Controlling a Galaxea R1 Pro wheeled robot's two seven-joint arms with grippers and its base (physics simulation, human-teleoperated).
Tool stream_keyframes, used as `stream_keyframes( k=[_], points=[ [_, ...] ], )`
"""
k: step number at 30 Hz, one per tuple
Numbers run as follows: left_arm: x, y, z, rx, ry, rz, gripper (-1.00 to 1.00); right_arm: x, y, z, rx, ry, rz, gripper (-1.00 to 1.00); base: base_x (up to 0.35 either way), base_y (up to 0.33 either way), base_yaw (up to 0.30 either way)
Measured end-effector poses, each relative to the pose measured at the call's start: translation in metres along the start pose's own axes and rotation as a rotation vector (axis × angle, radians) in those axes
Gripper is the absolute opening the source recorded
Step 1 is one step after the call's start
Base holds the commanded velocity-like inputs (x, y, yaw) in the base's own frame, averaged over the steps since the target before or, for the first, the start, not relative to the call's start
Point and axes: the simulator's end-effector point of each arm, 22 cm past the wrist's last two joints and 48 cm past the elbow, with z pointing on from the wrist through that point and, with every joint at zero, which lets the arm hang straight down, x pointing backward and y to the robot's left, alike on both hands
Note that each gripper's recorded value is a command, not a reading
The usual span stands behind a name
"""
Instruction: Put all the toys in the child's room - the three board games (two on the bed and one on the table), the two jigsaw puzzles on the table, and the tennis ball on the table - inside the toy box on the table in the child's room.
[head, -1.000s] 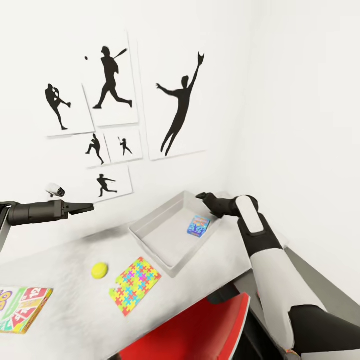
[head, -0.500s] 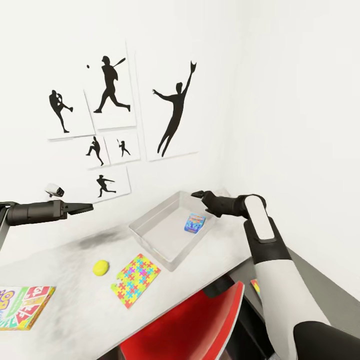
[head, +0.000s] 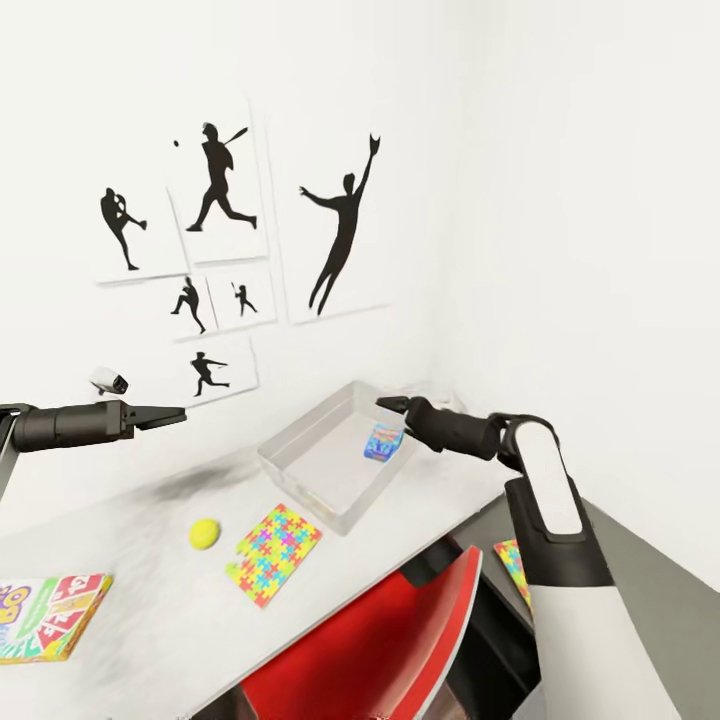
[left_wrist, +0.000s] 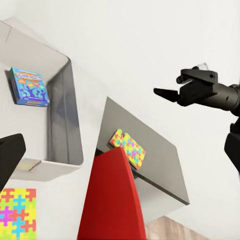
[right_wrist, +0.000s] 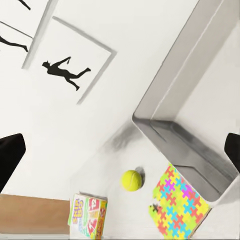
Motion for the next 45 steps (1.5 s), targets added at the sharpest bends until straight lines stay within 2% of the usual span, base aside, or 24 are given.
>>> stream_keyframes(
  k=[7, 17, 20, 26, 37, 45],
  points=[
    [0.0, 0.0, 0.0, 0.0, 0.0, 0.0, 1.0, 0.054, 0.008, -0.002, -0.069, 0.083, 0.033, 1.0, -0.117, 0.126, -0.007],
    [0.001, 0.0, -0.001, 0.0, 0.0, 0.002, 1.0, 0.102, -0.019, -0.007, -0.048, 0.145, 0.095, 1.0, -0.015, 0.014, -0.001],
    [0.0, 0.001, -0.005, -0.008, 0.0, 0.004, 1.0, 0.115, -0.023, -0.011, -0.071, 0.157, 0.121, 1.0, -0.001, 0.001, 0.0],
    [-0.001, 0.002, -0.007, -0.014, 0.001, 0.006, 1.0, 0.116, -0.015, -0.019, -0.158, 0.15, 0.14, 1.0, -0.074, 0.025, 0.0],
    [-0.001, 0.001, -0.007, -0.014, 0.002, 0.011, 1.0, 0.113, -0.024, -0.036, -0.207, 0.145, 0.139, 1.0, -0.144, 0.041, -0.009],
    [-0.003, -0.003, -0.008, -0.013, 0.0, 0.018, 1.0, 0.104, -0.037, -0.058, -0.265, 0.083, 0.216, 1.0, -0.218, 0.08, -0.147]
  ],
)
